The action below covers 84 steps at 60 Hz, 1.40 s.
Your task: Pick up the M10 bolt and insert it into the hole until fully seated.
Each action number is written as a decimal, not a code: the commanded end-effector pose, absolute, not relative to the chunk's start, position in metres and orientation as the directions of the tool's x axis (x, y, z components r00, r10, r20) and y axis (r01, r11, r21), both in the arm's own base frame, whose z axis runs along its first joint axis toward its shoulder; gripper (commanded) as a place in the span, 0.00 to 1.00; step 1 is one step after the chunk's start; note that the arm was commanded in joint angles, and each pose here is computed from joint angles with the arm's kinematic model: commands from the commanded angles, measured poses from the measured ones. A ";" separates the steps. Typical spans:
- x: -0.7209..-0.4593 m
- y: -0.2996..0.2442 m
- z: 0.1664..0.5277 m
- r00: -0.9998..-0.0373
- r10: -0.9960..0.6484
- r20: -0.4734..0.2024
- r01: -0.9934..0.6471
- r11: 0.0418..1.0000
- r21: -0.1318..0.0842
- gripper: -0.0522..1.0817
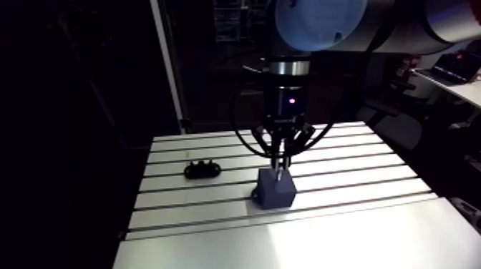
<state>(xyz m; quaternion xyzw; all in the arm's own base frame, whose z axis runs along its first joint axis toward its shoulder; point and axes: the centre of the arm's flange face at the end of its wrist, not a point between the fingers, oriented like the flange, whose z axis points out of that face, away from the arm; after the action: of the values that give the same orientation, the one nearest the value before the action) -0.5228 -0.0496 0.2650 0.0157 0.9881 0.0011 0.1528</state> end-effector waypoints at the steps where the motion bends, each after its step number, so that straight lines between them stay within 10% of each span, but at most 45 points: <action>1: -0.522 -0.050 0.265 -0.953 0.032 -0.301 0.032 0.999 0.006 1.00; 84: -0.521 -0.049 0.259 -0.958 0.031 -0.284 0.030 1.000 0.010 1.00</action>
<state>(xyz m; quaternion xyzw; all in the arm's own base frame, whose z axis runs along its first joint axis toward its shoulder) -0.5222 -0.0496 0.2613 0.0149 0.9899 0.0017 0.1413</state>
